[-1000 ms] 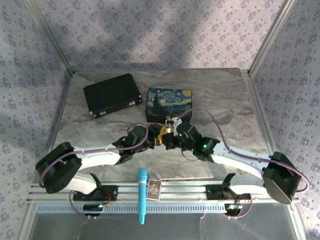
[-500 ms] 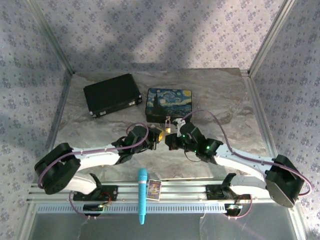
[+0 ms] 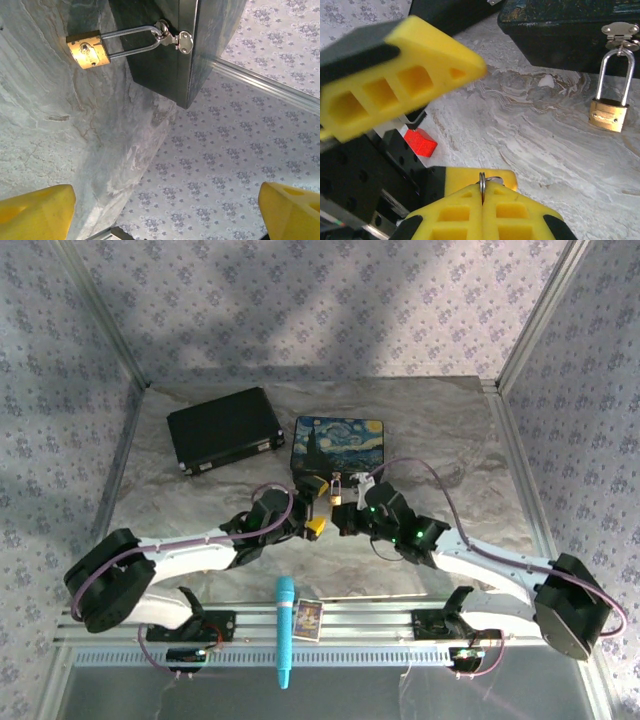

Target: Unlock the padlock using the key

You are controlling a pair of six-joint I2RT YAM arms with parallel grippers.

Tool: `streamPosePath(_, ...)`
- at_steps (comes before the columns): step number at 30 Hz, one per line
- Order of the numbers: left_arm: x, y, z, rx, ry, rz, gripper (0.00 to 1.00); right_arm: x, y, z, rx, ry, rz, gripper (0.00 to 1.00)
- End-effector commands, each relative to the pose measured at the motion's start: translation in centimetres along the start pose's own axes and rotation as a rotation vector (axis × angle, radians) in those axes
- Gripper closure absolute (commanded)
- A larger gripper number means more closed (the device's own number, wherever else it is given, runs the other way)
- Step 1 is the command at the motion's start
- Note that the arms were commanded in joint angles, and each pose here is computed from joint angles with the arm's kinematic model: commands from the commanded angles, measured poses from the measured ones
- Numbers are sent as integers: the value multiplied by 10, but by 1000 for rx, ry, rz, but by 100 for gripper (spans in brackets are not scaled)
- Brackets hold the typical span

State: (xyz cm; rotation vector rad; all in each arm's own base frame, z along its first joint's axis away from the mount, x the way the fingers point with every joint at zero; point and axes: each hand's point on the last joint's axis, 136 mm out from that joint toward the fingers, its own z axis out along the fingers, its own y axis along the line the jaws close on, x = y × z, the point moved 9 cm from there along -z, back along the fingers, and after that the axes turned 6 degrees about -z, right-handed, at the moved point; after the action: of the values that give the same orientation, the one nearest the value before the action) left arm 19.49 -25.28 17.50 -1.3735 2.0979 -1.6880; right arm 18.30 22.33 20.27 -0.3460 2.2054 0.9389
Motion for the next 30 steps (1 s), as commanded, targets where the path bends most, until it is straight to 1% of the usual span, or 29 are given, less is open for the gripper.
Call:
streamPosePath(1, 13, -13, 7, 65, 71, -18, 10, -14, 18, 7, -67, -33, -12, 100)
streamPosePath(6, 12, -13, 8, 99, 90, -52, 21, -10, 20, 14, -117, -39, 41, 100)
streamPosePath(9, 10, -11, 9, 115, 97, -69, 30, -8, 20, 14, -114, -35, 46, 100)
streamPosePath(12, 8, -8, 8, 94, 82, -68, 39, -7, 16, 12, -102, -32, 57, 100)
streamPosePath(16, 6, -7, 9, 82, 73, -67, 57, -6, 13, 7, -89, -33, 64, 100)
streamPosePath(17, 6, -6, 10, 73, 73, -65, 60, -6, 12, 6, -85, -33, 67, 100)
streamPosePath(19, 6, -6, 10, 62, 73, -63, 63, -6, 11, 3, -76, -35, 67, 100)
streamPosePath(23, 4, -3, 11, 46, 65, -63, 66, -6, 7, -3, -58, -39, 67, 100)
streamPosePath(28, 0, 0, 10, 36, 51, -65, 75, -3, 0, -5, -40, -33, 77, 100)
streamPosePath(30, 0, 0, 9, 33, 51, -62, 76, -2, -2, -6, -35, -34, 81, 100)
